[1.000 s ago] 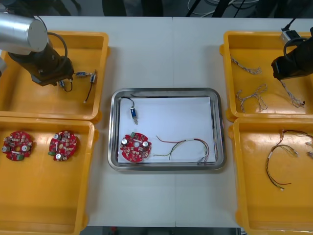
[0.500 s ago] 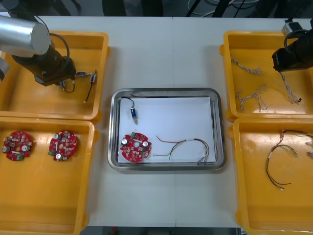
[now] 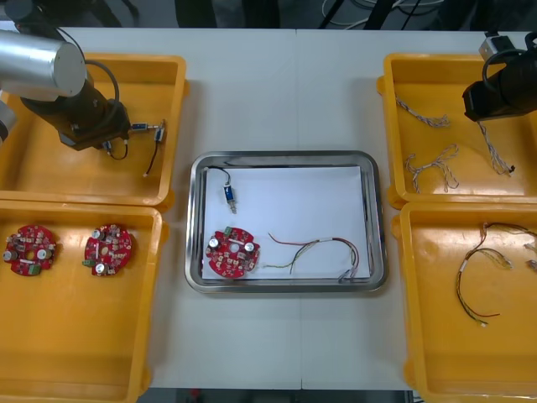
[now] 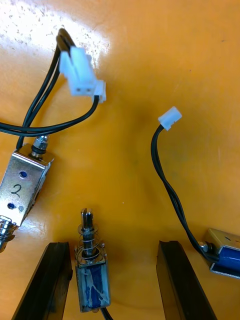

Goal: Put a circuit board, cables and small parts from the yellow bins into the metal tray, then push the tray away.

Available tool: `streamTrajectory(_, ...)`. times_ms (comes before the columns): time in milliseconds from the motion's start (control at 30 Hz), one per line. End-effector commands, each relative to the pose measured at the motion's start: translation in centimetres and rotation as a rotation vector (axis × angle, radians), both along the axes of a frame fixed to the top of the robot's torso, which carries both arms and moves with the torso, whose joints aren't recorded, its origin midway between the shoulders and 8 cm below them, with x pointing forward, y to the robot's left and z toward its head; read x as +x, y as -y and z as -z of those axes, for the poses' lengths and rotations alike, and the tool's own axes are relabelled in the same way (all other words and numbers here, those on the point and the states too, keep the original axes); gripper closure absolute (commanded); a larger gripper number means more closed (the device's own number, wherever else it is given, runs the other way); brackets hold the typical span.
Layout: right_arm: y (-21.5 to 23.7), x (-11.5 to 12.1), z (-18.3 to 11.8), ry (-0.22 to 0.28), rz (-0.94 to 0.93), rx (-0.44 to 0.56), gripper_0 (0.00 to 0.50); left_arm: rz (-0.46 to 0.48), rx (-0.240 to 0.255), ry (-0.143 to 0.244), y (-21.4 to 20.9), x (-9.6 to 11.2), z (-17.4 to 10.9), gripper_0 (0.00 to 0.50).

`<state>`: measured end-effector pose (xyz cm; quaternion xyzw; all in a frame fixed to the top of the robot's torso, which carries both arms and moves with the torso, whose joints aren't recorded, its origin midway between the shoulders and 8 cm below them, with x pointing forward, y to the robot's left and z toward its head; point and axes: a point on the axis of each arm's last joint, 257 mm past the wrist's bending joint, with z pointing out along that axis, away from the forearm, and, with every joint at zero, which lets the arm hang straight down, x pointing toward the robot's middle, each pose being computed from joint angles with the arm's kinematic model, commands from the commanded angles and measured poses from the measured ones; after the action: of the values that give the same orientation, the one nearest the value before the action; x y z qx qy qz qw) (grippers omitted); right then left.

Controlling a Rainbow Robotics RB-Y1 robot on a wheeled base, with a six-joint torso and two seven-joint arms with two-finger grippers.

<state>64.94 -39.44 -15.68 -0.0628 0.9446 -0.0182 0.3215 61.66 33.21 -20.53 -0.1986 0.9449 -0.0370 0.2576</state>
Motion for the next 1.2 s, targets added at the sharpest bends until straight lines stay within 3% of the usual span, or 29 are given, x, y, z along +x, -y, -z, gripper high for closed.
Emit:
streamTrajectory(33, -1.6, 1.6, -3.0, 0.057, -0.002, 0.02, 0.47, 0.075, 0.046, -0.029, -0.2, -0.8, 1.2, 0.0)
streamTrajectory(67, -1.5, 1.6, -3.0, 0.057, -0.003, 0.018, 0.405, 0.074, 0.045, -0.031, -0.2, -0.9, 1.3, 0.0)
streamTrajectory(100, -1.5, 1.6, -3.0, 0.057, -0.004, 0.017, 0.289, 0.073, 0.044, -0.035, -0.3, -1.0, 1.5, 0.0)
streamTrajectory(133, -1.5, 1.6, -3.0, 0.057, -0.005, 0.016, 0.224, 0.074, 0.045, -0.037, -0.3, -1.1, 1.6, 0.0)
streamTrajectory(200, -1.5, 1.6, -3.0, 0.058, -0.007, 0.015, 0.0, 0.071, 0.049, -0.04, -0.7, -1.2, 1.8, 0.0)
streamTrajectory(300, -1.3, 1.6, -3.1, 0.058, -0.01, 0.008, 0.0, 0.072, 0.05, -0.043, -0.7, -1.3, 1.9, 0.0)
streamTrajectory(333, -1.3, 1.6, -3.1, 0.057, -0.011, 0.007, 0.0, 0.072, 0.05, -0.042, -0.7, -1.3, 1.8, 0.023)
streamTrajectory(400, -1.1, 1.4, -3.1, 0.052, -0.013, 0.007, 0.0, 0.072, 0.048, -0.042, -0.7, -1.3, 1.8, 0.477)
streamTrajectory(433, -1.0, 1.4, -3.1, 0.052, -0.012, 0.009, 0.0, 0.072, 0.046, -0.042, -0.6, -1.3, 1.8, 0.5)
streamTrajectory(700, 0.9, 0.1, -4.3, 0.036, -0.059, -0.01, 0.0, 0.068, 0.036, -0.044, -0.6, -1.4, 1.8, 0.5)
streamTrajectory(967, 3.1, -2.0, -5.0, -0.022, -0.065, -0.021, 0.0, 0.07, 0.047, -0.048, -1.5, -1.7, 0.8, 0.5)
streamTrajectory(1200, 4.9, -2.8, -5.2, -0.043, -0.143, -0.12, 0.0, 0.083, 0.081, -0.056, -2.5, -2.6, -1.7, 0.5)
